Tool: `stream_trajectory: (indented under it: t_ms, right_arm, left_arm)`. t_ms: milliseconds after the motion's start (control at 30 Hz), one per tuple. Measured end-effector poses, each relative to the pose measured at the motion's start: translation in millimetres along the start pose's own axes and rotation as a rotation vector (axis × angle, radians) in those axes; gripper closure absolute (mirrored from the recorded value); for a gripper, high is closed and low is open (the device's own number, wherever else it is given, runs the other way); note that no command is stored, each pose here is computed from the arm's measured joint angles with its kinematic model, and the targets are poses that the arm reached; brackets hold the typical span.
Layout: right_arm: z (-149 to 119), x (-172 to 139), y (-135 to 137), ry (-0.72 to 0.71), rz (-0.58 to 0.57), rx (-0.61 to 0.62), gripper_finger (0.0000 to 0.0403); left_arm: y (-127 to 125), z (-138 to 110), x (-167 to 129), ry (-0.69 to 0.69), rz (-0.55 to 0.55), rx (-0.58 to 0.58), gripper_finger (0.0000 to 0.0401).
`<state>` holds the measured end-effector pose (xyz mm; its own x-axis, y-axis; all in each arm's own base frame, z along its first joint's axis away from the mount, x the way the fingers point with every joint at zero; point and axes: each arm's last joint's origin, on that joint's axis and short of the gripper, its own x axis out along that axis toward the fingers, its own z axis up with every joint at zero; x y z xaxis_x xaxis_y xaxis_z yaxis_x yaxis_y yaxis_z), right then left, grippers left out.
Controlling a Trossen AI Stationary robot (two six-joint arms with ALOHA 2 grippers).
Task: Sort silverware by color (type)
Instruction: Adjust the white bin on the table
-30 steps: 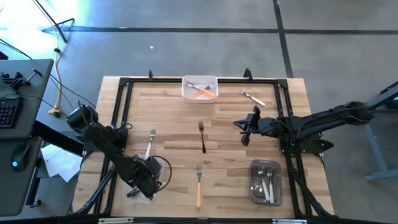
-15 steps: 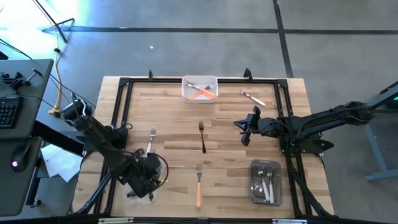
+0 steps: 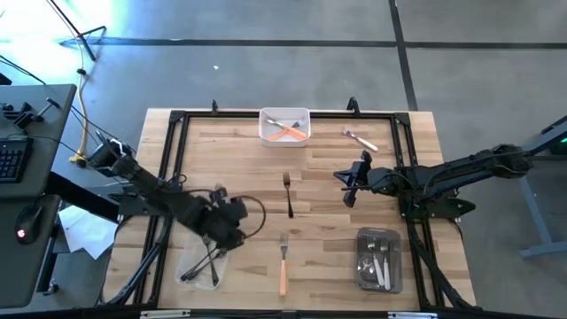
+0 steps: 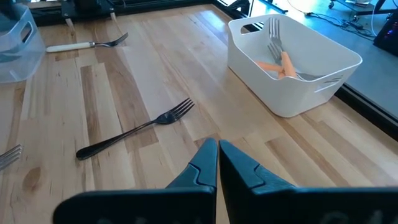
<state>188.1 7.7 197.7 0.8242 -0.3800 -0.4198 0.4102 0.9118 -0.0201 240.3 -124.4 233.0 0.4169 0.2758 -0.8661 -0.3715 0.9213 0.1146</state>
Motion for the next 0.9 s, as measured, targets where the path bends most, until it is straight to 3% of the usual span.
stream_trajectory:
  t_ms: [200, 400, 567, 900]
  right_arm:
    - [-0.7, 0.0, -0.2, 0.006, -0.002, -0.007, 0.0403]
    - [-0.8, 0.0, -0.3, 0.007, -0.004, -0.004, 0.0403]
    - [-2.0, 0.0, -0.4, 0.019, -0.003, 0.008, 0.0403]
    - [-4.1, 0.0, -0.9, 0.038, -0.008, 0.006, 0.0403]
  left_arm:
    - [12.6, -17.2, 23.1, 0.147, 0.005, -0.054, 0.0396]
    - [13.6, -36.9, 23.9, 0.215, 0.062, -0.086, 0.0396]
    - [14.2, -48.5, 21.3, 0.229, 0.096, -0.104, 0.0396]
    - [34.4, -66.2, 4.5, 0.18, 0.051, -0.24, 0.0396]
